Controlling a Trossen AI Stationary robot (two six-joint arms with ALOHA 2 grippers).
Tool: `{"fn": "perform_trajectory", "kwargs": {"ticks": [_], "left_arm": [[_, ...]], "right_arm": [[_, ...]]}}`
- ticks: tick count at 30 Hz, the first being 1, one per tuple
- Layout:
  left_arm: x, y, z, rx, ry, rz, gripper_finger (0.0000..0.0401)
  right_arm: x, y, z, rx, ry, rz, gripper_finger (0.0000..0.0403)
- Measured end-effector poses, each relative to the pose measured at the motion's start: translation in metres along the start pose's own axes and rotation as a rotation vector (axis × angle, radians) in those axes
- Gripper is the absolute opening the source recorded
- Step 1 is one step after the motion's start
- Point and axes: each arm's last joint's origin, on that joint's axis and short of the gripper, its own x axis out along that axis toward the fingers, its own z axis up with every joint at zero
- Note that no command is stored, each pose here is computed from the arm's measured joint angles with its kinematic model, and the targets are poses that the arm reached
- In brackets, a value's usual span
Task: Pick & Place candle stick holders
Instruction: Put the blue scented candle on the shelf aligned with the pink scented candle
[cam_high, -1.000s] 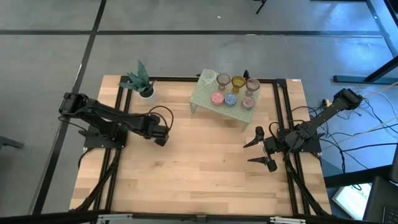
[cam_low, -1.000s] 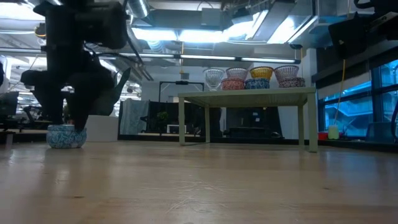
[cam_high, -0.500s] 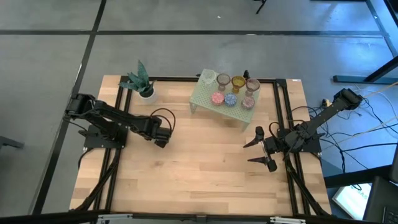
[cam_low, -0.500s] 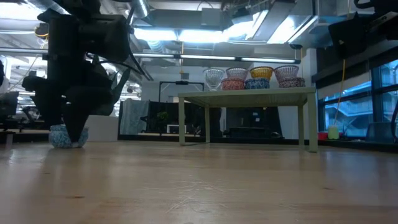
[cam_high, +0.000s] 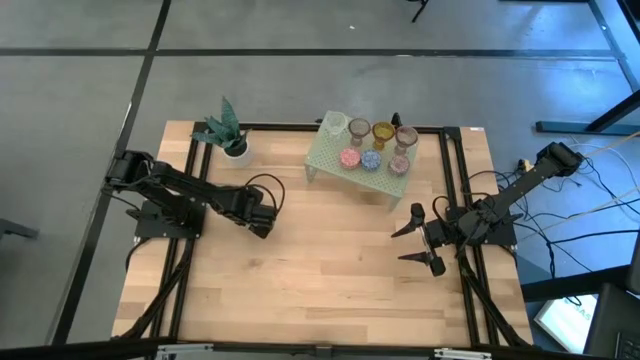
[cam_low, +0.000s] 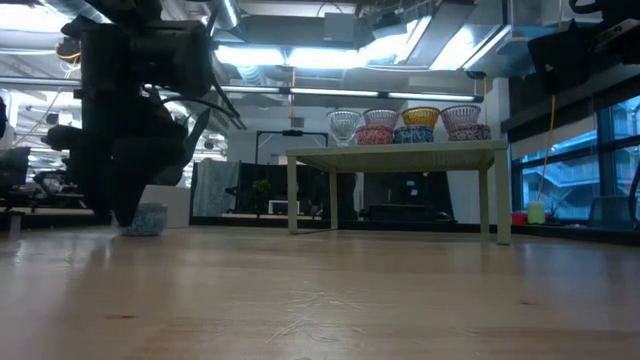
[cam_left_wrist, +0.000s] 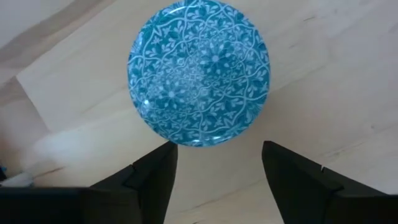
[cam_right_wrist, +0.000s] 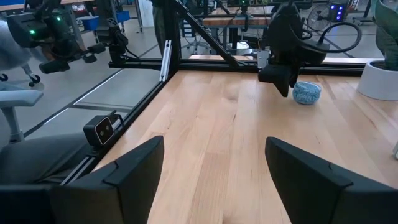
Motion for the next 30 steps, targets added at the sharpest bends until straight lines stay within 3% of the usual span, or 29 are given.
{"fn": "perform_trajectory", "kwargs": {"ticks": [12,17,24,30], "left_arm": [[0.003,0.005,0.012,0.123,0.02,0.004,0.0301],[0.005,0.004,0.023,0.194,-0.01,-0.043,0.0327],[0.009,0.012,0.036,0.201,-0.012,-0.034,0.0342],[0.011,0.011,0.051,0.199,-0.069,-0.096,0.0343]], "right_arm": [[0.0,0.0,0.0,-0.002,0.0,0.0,0.0283],[0.0,0.0,0.0,-0.027,0.0,0.0,0.0283],[0.0,0.0,0.0,-0.029,0.0,0.0,0.0283],[0.0,0.0,0.0,-0.029,0.0,0.0,0.0283]]}}
